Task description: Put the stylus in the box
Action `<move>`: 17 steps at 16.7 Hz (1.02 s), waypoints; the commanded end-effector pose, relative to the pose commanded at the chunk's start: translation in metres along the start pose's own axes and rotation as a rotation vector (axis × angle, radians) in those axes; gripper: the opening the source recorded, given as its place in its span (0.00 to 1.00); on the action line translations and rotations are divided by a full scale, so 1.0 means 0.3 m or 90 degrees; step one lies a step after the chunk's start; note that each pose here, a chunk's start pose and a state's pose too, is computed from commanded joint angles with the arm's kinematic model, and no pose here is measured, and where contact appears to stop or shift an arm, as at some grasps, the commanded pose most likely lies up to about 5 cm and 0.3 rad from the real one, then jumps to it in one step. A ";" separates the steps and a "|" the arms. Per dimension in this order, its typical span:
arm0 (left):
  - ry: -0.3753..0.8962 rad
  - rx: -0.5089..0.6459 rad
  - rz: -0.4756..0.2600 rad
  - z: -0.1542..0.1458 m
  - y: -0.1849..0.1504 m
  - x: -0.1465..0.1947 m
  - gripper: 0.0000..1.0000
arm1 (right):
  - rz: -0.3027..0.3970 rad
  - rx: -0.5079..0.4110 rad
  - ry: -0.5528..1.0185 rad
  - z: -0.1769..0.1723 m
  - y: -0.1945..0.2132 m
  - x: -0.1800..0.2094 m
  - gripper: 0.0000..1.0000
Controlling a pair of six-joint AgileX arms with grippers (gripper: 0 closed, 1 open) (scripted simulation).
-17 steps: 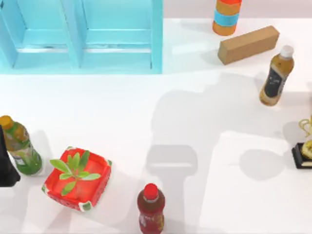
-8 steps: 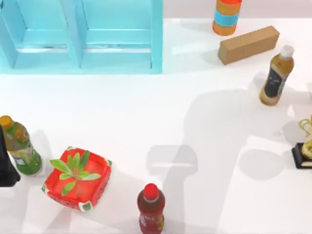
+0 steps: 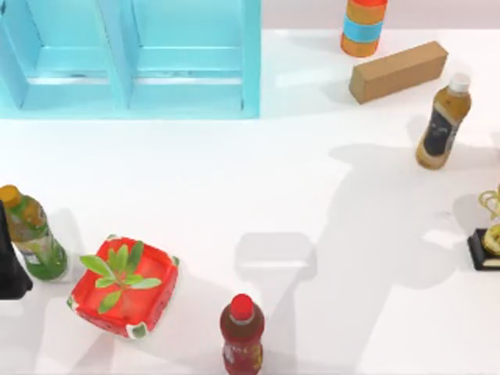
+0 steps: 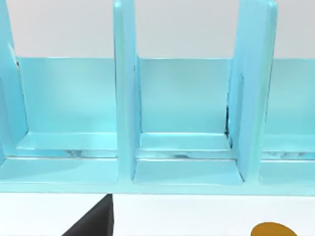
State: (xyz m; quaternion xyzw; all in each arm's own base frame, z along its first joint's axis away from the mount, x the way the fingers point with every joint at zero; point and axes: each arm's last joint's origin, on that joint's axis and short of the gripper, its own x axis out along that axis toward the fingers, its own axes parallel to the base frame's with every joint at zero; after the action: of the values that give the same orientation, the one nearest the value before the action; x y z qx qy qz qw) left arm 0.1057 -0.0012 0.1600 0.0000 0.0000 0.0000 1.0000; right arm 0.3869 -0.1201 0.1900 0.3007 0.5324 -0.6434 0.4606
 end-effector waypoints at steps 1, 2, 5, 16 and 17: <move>0.000 0.000 0.000 0.000 0.000 0.000 1.00 | -0.001 0.000 0.000 -0.012 -0.001 0.024 0.00; 0.000 0.000 0.000 0.000 0.000 0.000 1.00 | 0.002 0.000 -0.001 -0.021 -0.002 0.042 0.00; 0.000 0.000 0.000 0.000 0.000 0.000 1.00 | 0.007 0.002 -0.004 -0.030 -0.006 0.064 0.00; 0.000 0.000 0.000 0.000 0.000 0.000 1.00 | 0.007 0.002 -0.004 -0.030 -0.006 0.064 0.60; 0.000 0.000 0.000 0.000 0.000 0.000 1.00 | 0.007 0.002 -0.004 -0.030 -0.006 0.064 0.68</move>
State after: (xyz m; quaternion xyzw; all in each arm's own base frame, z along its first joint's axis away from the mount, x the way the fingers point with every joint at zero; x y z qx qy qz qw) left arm 0.1057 -0.0012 0.1600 0.0000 0.0000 0.0000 1.0000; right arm 0.3768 -0.1168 0.1716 0.3023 0.5284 -0.6426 0.4653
